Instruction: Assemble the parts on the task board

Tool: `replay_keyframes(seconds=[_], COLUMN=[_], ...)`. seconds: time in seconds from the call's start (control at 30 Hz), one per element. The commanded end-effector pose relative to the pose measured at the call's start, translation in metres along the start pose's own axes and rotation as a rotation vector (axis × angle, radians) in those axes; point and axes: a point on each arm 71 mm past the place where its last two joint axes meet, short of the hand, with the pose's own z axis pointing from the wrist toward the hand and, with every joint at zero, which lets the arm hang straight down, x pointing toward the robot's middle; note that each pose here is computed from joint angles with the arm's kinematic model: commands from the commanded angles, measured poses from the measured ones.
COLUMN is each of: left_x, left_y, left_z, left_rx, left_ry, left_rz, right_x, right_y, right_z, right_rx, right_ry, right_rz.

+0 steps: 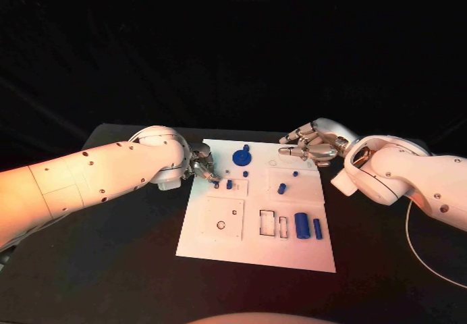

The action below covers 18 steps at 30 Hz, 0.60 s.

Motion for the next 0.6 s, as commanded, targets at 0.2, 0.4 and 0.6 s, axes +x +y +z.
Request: replay_keyframes(seconds=[0.2,0.4,0.6], left_x=[0.0057,0.0082,0.0102], left_y=[-0.0001,-0.0003,0.0018], left_z=[0.0031,0.0039,0.0039], left_rx=[-0.008,-0.007,-0.010], left_ry=[0.057,0.082,0.114], left_rz=[0.053,0.065,0.080], right_x=[0.0014,0.0015,0.0016], right_y=[0.0004,0.0002,0.0001], right_z=[0.0000,0.0000,0.0002], right_rx=[-0.008,-0.008,-0.008], right_ry=[0.014,0.014,0.015], right_rz=[-0.006,-0.005,-0.005])
